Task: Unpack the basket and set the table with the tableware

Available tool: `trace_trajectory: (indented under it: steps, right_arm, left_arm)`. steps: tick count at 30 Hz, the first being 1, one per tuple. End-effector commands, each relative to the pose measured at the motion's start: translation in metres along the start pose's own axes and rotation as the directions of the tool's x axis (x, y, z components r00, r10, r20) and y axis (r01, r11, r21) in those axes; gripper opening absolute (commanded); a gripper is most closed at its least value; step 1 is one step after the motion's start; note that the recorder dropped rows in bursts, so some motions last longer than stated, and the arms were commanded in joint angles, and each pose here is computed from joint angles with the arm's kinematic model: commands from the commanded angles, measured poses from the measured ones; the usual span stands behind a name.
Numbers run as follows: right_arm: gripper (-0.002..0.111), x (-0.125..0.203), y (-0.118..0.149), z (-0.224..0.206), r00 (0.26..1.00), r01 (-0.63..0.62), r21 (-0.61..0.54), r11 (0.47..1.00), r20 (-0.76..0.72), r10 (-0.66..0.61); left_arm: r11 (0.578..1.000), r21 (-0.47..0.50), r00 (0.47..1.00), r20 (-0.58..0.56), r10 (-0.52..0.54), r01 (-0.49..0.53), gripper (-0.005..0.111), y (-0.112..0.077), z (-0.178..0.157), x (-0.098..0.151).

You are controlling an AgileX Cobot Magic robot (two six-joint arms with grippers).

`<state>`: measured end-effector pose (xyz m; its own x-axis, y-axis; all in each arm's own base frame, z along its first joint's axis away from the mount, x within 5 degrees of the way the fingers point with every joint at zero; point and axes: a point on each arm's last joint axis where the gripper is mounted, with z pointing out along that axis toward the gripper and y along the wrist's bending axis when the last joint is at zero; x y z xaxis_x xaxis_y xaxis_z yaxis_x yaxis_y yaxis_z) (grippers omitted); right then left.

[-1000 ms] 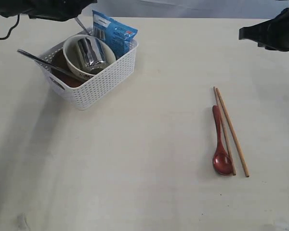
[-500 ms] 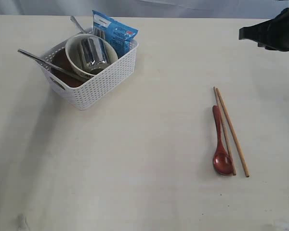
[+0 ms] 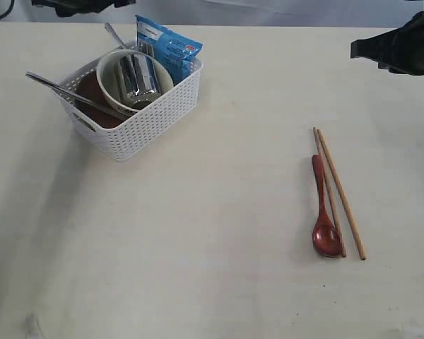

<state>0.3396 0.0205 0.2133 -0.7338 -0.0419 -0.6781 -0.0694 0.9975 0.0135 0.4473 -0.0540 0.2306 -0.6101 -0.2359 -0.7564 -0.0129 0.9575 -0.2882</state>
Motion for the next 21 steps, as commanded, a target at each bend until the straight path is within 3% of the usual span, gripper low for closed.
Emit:
trace_trajectory:
  steps: [1, 4, 11, 13, 14, 16, 21]
  right_arm:
    - [0.0, -0.002, -0.001, 0.0, 1.0, 0.006, 0.003, 1.0, 0.019, -0.006]
    - [0.0, -0.002, -0.001, 0.0, 1.0, 0.007, 0.003, 1.0, 0.015, -0.007]
    - [0.0, -0.002, -0.001, 0.0, 1.0, 0.007, 0.003, 1.0, 0.015, -0.007]
    - [0.0, -0.002, -0.001, 0.0, 1.0, 0.007, 0.003, 1.0, 0.015, -0.007]
    - [0.0, -0.002, -0.001, 0.0, 1.0, 0.007, 0.003, 1.0, 0.015, -0.007]
    - [0.0, -0.002, -0.001, 0.0, 1.0, 0.007, 0.003, 1.0, 0.015, -0.007]
    - [0.0, -0.002, -0.001, 0.0, 1.0, 0.012, 0.003, 1.0, 0.015, -0.012]
  left_arm:
    - [1.0, -0.011, 0.999, -0.038, -0.023, 0.023, 0.061, 0.005, 0.014, 0.012]
    - [0.999, -0.026, 0.998, -0.064, -0.029, 0.028, 0.047, 0.011, 0.029, 0.023]
    - [0.999, -0.038, 0.998, -0.046, -0.034, 0.032, 0.044, 0.014, 0.037, 0.027]
    - [0.999, -0.039, 0.999, -0.038, -0.034, 0.032, 0.033, 0.014, 0.037, 0.026]
    - [0.999, -0.039, 0.999, -0.033, -0.033, 0.032, 0.017, 0.014, 0.037, 0.026]
    - [0.999, -0.039, 0.999, -0.033, -0.033, 0.032, 0.0, 0.014, 0.037, 0.026]
    - [0.999, -0.04, 0.999, -0.008, -0.032, 0.032, 0.0, 0.014, 0.036, 0.023]
